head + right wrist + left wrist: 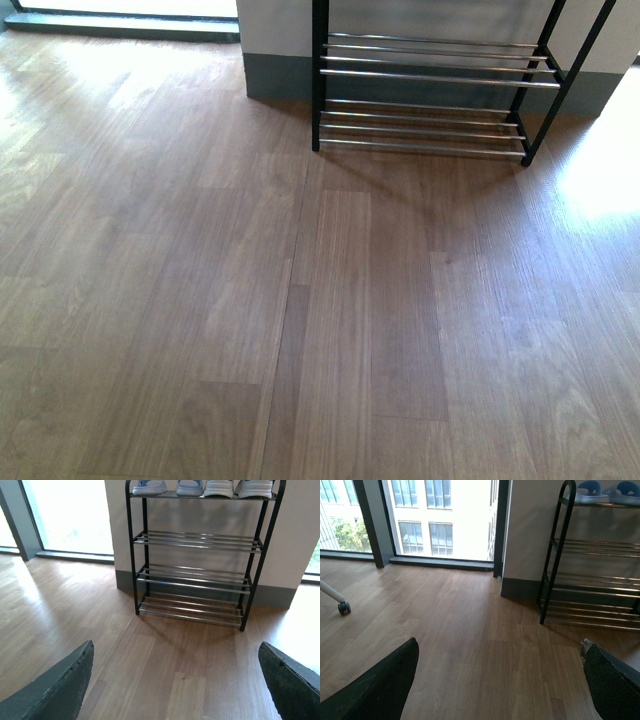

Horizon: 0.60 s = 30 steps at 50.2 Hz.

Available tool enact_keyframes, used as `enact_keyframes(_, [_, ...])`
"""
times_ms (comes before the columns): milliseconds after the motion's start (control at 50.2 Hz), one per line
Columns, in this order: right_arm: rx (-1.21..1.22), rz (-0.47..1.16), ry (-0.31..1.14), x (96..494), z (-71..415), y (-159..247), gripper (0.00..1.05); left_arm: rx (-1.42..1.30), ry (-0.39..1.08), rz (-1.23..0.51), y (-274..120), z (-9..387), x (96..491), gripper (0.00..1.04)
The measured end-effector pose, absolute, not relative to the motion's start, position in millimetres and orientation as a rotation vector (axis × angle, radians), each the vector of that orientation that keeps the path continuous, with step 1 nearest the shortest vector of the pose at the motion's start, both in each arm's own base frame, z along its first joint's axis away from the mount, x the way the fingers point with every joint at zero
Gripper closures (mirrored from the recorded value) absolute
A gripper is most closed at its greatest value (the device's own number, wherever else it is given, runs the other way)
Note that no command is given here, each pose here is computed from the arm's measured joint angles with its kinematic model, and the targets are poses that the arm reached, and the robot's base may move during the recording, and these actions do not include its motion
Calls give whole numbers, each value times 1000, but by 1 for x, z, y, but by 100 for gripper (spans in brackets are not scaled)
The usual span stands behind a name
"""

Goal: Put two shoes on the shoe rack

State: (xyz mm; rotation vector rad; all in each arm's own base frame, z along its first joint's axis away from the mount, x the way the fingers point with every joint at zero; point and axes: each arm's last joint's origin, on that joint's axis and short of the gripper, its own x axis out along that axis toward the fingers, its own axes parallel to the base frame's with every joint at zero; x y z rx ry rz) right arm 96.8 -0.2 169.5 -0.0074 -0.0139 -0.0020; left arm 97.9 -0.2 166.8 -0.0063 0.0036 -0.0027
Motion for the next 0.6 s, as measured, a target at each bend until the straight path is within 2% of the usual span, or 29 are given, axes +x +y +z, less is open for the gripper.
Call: enact_keyframes(597, [-7, -2, -14, 97, 169, 0, 9, -6, 4, -3, 0, 167, 98, 9])
